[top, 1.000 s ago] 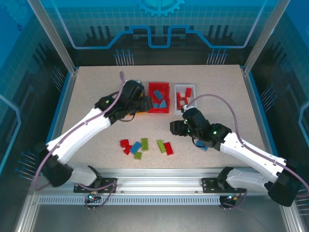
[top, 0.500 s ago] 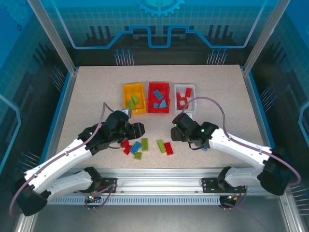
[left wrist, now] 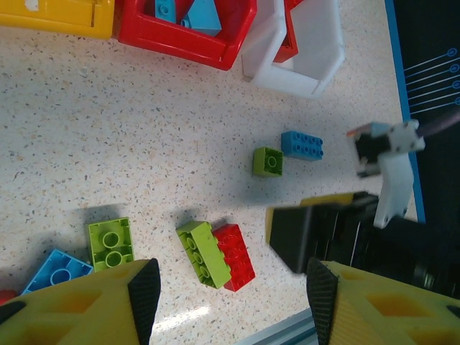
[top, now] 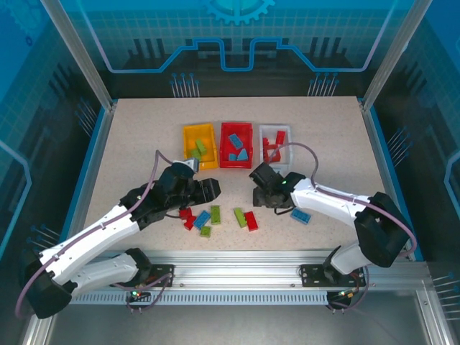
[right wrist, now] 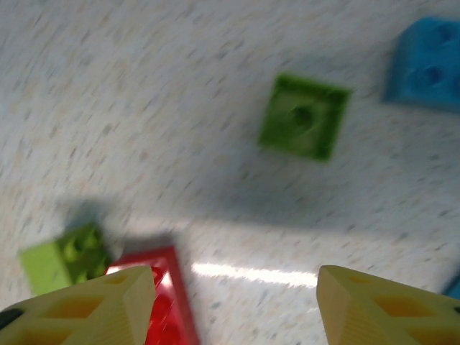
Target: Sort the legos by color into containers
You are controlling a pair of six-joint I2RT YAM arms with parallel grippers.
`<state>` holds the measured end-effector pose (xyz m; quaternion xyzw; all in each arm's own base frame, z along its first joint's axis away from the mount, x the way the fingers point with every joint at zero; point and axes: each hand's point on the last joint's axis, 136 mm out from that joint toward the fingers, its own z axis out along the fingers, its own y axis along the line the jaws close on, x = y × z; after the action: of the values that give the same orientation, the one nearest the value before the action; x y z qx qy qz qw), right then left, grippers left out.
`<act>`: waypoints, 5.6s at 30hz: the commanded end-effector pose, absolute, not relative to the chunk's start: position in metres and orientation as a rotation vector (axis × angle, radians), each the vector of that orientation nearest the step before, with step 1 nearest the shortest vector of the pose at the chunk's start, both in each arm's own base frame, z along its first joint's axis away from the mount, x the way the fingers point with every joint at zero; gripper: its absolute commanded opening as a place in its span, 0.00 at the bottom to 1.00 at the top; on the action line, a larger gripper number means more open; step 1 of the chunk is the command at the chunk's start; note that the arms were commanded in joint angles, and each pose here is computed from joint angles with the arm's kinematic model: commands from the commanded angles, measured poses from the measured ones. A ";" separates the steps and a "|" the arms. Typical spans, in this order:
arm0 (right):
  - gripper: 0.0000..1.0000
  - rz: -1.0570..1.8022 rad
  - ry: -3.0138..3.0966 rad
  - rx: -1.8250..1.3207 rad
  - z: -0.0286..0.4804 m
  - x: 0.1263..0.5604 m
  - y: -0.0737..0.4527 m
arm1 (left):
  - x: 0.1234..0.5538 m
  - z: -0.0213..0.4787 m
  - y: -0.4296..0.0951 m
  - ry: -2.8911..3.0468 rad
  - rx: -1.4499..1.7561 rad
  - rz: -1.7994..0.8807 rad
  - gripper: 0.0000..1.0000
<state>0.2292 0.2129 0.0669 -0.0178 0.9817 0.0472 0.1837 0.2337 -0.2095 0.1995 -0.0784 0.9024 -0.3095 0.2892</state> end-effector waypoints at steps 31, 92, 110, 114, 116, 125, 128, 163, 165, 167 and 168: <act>0.47 0.152 2.865 -0.495 0.013 0.190 0.256 | 0.223 0.212 -0.212 2.378 -0.173 -0.907 0.60; 0.57 0.355 2.438 -0.219 0.191 0.300 0.180 | 0.224 0.126 -0.269 2.789 -0.127 -0.444 0.64; 0.66 0.752 2.350 -0.395 0.172 0.158 0.184 | 0.223 0.032 -0.304 2.972 -0.362 -0.371 0.60; 0.65 0.754 2.352 -0.394 0.172 0.161 0.188 | 0.226 0.026 -0.312 2.984 -0.337 -0.379 0.42; 0.64 0.751 2.359 -0.395 0.170 0.163 0.191 | 0.228 0.028 -0.309 2.967 -0.339 -0.369 0.25; 0.63 0.853 2.258 -0.460 0.191 0.170 0.222 | 0.275 0.114 -0.235 2.742 -0.350 -0.299 0.05; 0.62 0.893 2.182 -0.469 0.206 0.181 0.244 | 0.315 0.140 -0.207 2.684 -0.376 -0.384 0.07; 0.65 0.740 2.015 -0.445 0.237 0.268 0.341 | 0.476 0.165 -0.140 2.481 -0.552 -0.650 0.46; 0.65 0.719 2.030 -0.443 0.231 0.266 0.336 | 0.464 0.180 -0.138 2.457 -0.558 -0.664 0.45; 0.65 0.694 2.050 -0.438 0.223 0.263 0.329 | 0.448 0.195 -0.137 2.431 -0.551 -0.681 0.44; 0.65 0.669 2.063 -0.435 0.218 0.261 0.324 | 0.438 0.203 -0.138 2.422 -0.534 -0.689 0.44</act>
<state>0.2690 0.3360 0.2250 -0.1808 0.8249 0.2909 0.4497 0.4585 -0.1386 0.1750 -0.1997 0.9125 -0.2429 0.2616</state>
